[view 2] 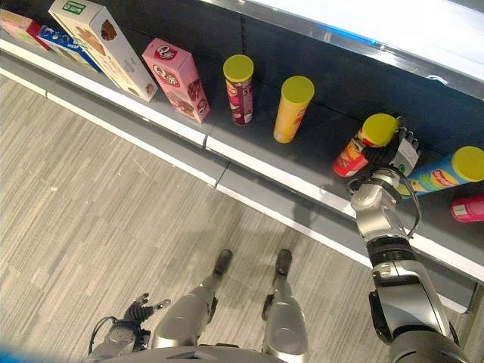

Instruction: Put the goods on the table back onto the shelves and tidy them up.

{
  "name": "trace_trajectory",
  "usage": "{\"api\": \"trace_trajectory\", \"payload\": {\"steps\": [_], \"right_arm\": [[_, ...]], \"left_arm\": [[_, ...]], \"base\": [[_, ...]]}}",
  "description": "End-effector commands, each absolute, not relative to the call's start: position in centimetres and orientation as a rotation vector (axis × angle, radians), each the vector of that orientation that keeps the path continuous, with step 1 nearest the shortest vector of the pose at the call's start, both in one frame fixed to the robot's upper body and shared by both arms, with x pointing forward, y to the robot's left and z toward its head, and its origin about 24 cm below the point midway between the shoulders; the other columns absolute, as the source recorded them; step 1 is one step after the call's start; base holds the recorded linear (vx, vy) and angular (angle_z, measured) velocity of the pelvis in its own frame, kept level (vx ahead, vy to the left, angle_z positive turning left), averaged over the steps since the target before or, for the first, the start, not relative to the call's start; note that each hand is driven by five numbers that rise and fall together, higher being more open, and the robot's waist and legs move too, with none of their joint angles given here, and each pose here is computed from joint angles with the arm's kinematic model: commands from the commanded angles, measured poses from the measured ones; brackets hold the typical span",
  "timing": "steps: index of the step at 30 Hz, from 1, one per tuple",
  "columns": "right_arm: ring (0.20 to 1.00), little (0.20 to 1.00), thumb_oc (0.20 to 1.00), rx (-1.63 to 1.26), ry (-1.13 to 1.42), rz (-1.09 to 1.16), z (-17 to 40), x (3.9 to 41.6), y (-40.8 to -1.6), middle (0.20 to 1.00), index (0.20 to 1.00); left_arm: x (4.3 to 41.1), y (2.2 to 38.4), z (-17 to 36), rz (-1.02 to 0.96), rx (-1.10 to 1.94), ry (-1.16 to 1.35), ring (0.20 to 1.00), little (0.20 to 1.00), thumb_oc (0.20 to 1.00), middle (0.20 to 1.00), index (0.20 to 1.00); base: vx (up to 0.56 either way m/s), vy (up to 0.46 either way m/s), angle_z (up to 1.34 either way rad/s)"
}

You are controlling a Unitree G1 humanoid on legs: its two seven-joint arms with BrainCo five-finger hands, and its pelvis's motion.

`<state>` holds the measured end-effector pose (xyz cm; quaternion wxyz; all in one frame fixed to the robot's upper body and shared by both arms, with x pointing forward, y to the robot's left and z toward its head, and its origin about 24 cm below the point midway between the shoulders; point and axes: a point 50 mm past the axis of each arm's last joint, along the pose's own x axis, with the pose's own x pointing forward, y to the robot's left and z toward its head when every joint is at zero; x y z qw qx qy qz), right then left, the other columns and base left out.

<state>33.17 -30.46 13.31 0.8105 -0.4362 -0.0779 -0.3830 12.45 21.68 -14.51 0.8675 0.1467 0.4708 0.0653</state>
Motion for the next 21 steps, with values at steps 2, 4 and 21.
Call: {"api": "trace_trajectory", "payload": {"steps": [2,4,21], "right_arm": [[0.200,0.200,0.200,-0.945,-0.179,-0.766,12.8,33.2,-29.8,0.200,0.200],[0.200,0.200,0.200,-0.941,-0.189,-0.758,13.0,33.5,-29.4,0.200,0.200],[1.000,1.000,1.000,-0.957,-0.180,-0.732,12.4,33.8,-28.7,1.000,1.000]], "left_arm": [[10.6,22.8,-15.0,0.152,0.383,1.048,1.000,1.000,1.000,1.000,1.000],[10.6,22.8,-15.0,0.152,0.386,1.051,1.000,1.000,1.000,1.000,1.000],[10.5,22.8,-15.1,0.159,0.379,1.057,1.000,1.000,1.000,1.000,1.000]], "base": [[0.00,0.000,0.00],[0.00,0.000,0.00],[0.00,-0.001,-0.01]]}}
